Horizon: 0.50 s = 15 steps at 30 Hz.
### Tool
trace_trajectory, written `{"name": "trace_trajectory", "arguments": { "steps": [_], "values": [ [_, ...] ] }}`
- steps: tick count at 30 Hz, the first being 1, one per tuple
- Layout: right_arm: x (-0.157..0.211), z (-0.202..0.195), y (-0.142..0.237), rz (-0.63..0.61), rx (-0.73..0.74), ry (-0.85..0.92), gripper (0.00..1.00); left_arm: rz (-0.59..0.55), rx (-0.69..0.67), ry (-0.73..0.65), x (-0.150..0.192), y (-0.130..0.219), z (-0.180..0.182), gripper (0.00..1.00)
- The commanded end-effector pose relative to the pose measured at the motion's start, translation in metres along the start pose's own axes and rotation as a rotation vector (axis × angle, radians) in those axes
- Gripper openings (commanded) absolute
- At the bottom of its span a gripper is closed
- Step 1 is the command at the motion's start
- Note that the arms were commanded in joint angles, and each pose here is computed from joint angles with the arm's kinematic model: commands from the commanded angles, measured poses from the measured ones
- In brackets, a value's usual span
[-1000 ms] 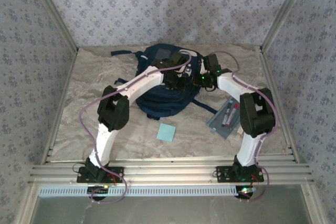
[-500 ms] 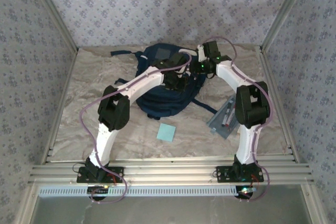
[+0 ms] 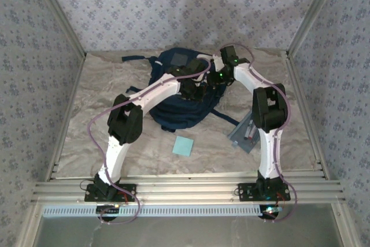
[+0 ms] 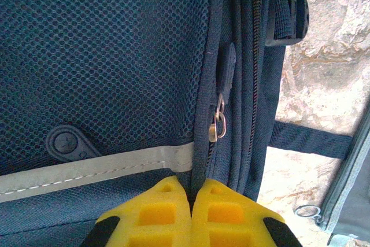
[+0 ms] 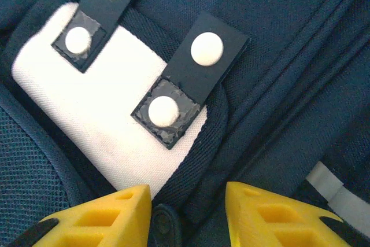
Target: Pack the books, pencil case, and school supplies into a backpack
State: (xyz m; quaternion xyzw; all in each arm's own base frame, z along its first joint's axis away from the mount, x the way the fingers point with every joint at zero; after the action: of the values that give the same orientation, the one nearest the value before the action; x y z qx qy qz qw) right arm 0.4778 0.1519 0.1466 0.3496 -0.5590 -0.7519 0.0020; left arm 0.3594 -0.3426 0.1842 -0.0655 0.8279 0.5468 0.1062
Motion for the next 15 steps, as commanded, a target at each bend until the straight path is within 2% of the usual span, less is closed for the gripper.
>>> {"name": "trace_trajectory", "arguments": {
  "steps": [1, 9, 15],
  "values": [
    [0.005, 0.009, -0.010, 0.070, -0.017, 0.037, 0.40, -0.062, 0.063, -0.013, -0.005, 0.034, -0.013, 0.00],
    [0.009, 0.029, -0.011, 0.093, -0.082, 0.096, 0.49, -0.060, 0.063, -0.015, -0.006, 0.034, -0.015, 0.00],
    [0.006, 0.043, 0.000, 0.074, -0.161, 0.134, 0.45, -0.062, 0.057, -0.016, -0.006, 0.036, -0.015, 0.00]
  ]
}}
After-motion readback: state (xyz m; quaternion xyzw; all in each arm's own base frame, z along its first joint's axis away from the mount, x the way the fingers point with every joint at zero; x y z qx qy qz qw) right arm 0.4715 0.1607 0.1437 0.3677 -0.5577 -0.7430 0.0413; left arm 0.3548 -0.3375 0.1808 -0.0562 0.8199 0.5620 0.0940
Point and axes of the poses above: each hand's point on the last joint's axis, 136 mm out from that joint toward the fingers, its own y axis back along the fingers, its own z axis along the line the jaws close on, x = y × z, the point moved 8 cm from there along y, back along the fingers, and after that the axes turned 12 degrees about y, right-handed, at the moved point
